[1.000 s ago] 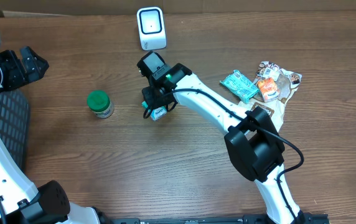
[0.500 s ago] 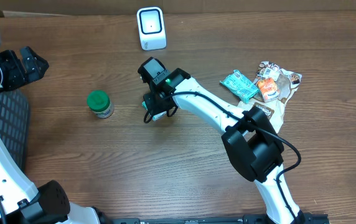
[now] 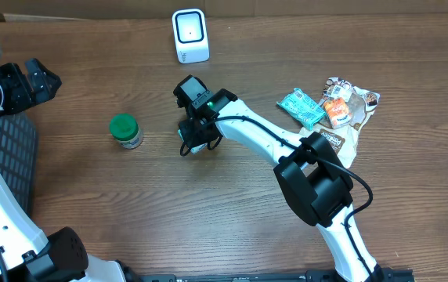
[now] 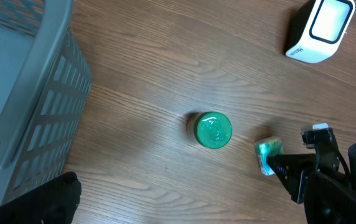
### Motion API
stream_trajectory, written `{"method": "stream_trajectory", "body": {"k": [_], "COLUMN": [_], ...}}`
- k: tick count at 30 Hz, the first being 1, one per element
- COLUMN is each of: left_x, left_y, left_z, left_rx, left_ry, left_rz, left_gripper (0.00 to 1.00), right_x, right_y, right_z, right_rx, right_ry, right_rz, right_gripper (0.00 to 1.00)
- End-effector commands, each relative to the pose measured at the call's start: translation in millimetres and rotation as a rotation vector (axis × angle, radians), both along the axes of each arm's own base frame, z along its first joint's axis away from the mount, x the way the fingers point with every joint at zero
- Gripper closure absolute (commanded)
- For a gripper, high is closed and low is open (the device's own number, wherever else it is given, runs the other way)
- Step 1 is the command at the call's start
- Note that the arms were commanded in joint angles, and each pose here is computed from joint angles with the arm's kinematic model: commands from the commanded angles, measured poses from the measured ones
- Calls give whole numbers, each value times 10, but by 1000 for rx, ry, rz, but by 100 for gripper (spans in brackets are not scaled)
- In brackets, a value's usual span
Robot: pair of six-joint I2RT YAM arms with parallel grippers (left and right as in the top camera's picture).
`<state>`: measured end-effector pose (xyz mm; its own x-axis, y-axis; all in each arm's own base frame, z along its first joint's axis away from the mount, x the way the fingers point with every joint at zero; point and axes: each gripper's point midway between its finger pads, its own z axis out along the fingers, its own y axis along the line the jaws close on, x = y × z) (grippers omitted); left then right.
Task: Scan the item barcode
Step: 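Grasp the teal pack's edge with the right gripper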
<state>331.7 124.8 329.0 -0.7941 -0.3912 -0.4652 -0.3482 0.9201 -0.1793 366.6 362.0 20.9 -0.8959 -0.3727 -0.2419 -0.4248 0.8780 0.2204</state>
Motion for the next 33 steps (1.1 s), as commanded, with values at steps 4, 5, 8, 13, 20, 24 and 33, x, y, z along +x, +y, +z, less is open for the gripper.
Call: {"method": "stream_trajectory", "body": {"k": [4, 5, 8, 13, 20, 24, 33], "left_x": [21, 21, 20, 21, 21, 21, 21], "left_y": [12, 12, 12, 12, 12, 12, 12], "left_z": [-23, -23, -24, -23, -23, -23, -23], "left_rx": [7, 7, 7, 7, 7, 7, 7], "left_ry": [6, 6, 6, 6, 6, 6, 6], "left_rz": [-12, -12, -12, -12, -12, -12, -12], "left_gripper": [1, 1, 1, 0, 1, 1, 0], "right_x": [226, 249, 272, 206, -4, -91, -117], "right_y": [-1, -11, -66, -357, -546, -447, -398], "right_z": [466, 609, 962, 1176, 771, 450, 66], "right_rx": [33, 43, 65, 37, 74, 143, 196], "right_ry": [-40, -53, -79, -35, 175, 219, 233], "right_rz": [-29, -33, -44, -118, -137, -114, -104], "right_gripper": [79, 79, 75, 70, 69, 63, 48]}}
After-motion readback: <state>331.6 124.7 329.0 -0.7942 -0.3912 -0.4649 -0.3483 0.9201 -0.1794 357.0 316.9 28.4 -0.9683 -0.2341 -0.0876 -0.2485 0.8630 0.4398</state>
